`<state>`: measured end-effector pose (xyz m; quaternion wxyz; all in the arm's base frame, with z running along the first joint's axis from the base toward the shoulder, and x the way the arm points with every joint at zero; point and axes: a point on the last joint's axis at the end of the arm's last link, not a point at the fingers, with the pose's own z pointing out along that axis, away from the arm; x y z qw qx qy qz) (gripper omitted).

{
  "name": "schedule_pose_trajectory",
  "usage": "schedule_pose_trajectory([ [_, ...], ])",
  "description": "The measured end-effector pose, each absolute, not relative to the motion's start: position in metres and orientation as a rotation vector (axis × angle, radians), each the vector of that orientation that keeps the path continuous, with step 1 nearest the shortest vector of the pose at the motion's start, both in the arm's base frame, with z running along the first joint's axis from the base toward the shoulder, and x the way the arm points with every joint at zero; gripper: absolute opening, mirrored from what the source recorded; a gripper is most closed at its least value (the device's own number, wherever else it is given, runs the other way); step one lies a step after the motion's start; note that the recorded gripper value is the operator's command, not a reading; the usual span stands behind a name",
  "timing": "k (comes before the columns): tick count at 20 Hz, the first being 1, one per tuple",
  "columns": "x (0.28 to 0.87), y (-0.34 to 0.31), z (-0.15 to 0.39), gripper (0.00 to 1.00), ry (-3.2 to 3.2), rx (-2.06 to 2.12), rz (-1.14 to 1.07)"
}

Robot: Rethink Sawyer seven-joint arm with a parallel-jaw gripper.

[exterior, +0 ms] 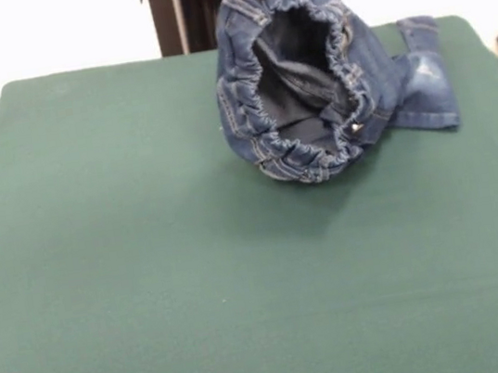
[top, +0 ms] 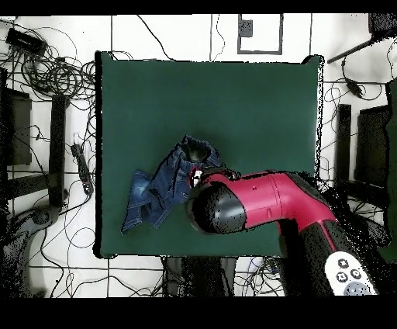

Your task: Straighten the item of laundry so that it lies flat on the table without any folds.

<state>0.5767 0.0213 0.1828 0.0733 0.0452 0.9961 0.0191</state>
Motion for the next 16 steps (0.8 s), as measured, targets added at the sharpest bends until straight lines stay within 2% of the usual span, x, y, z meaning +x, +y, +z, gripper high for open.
schedule_pose_trajectory([
  [6, 0.579, 0.0, 0.192, 0.0, 3.005, 0.154, 0.054],
  [16, 0.578, -0.111, 0.18, 0.0, 3.079, 0.034, -0.005],
])
